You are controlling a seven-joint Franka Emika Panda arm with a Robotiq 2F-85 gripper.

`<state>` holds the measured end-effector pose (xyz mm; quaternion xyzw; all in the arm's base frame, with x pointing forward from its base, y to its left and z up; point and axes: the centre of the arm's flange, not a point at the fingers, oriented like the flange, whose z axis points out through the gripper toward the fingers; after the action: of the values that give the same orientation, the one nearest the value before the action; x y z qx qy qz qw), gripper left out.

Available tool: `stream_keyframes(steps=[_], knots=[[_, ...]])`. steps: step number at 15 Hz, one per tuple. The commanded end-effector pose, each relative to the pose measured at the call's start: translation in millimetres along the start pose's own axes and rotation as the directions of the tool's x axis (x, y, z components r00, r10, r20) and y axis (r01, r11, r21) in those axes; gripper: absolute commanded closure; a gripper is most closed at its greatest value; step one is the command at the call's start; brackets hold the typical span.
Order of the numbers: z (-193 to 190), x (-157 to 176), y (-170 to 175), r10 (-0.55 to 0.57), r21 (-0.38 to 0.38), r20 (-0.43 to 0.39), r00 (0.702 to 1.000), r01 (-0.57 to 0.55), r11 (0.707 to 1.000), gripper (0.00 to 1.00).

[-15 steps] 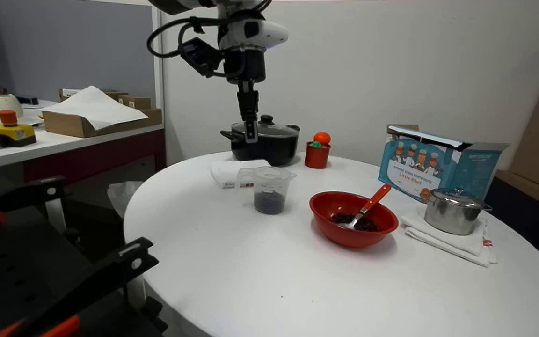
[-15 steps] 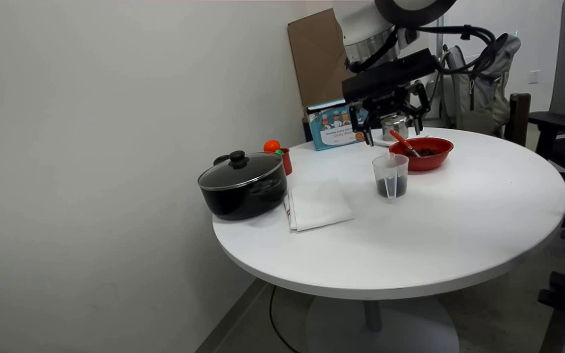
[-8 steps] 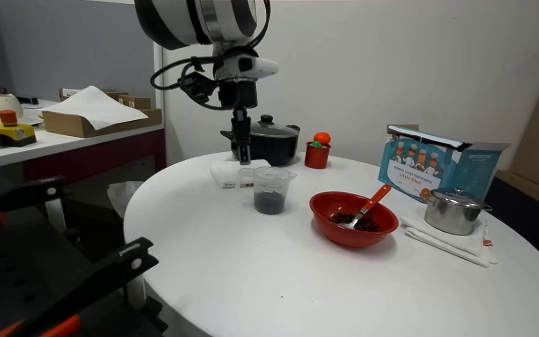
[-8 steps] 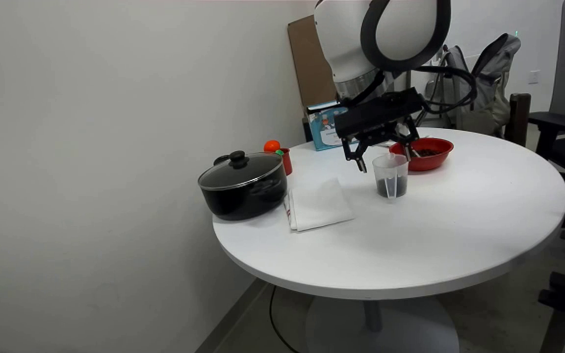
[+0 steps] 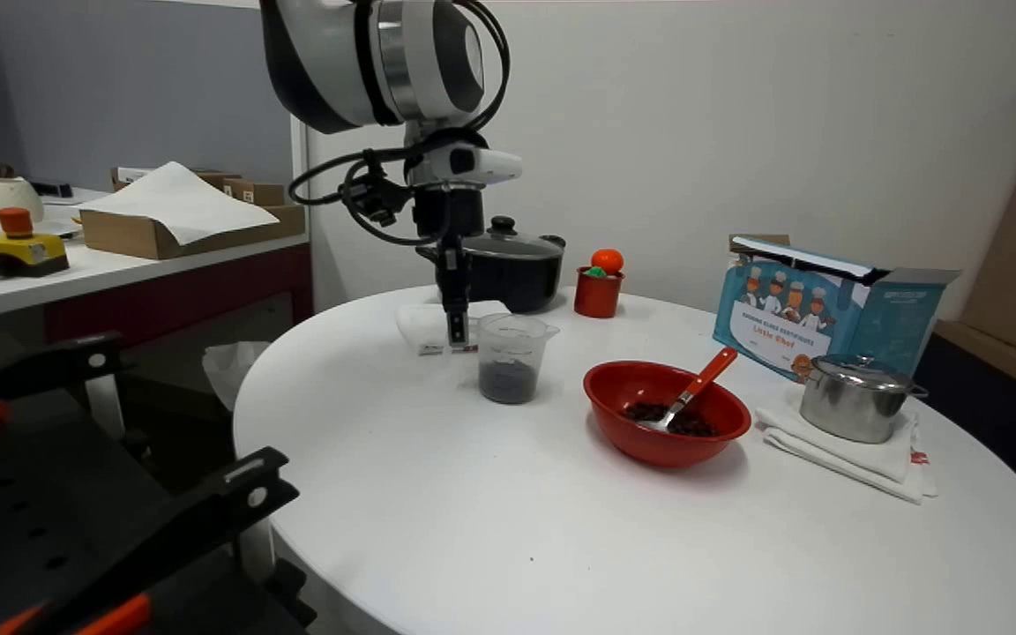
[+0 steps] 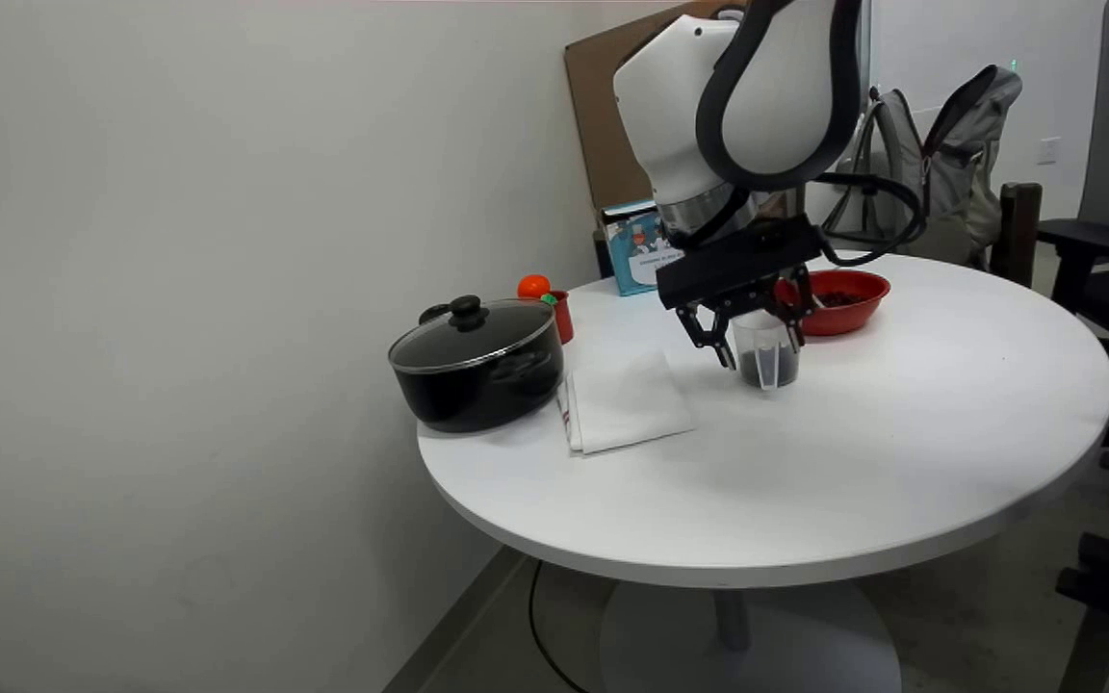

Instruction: Pour some of the things in the jug into the bowl

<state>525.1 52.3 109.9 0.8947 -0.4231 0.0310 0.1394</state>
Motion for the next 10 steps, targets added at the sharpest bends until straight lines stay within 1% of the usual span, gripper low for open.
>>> stream_keyframes(steps=[1, 4, 5, 6, 7, 8, 10], knots=[[4, 2, -10, -0.008, 0.017, 0.002, 1.000, 0.008, 1.000, 0.56], [0, 1, -12, -0.011, 0.025, 0.002, 1.000, 0.011, 1.000, 0.81], [-1, 1, -12, -0.013, 0.028, 0.001, 1.000, 0.013, 1.000, 0.87], [-3, 1, -12, -0.015, 0.032, 0.001, 1.000, 0.015, 0.999, 0.96], [-5, 2, -12, -0.016, 0.035, 0.001, 1.000, 0.016, 0.999, 0.96], [-6, 2, -12, -0.019, 0.039, 0.001, 1.000, 0.018, 0.999, 0.94], [-11, 6, -8, -0.016, 0.045, 0.006, 1.000, 0.016, 0.999, 0.94]])
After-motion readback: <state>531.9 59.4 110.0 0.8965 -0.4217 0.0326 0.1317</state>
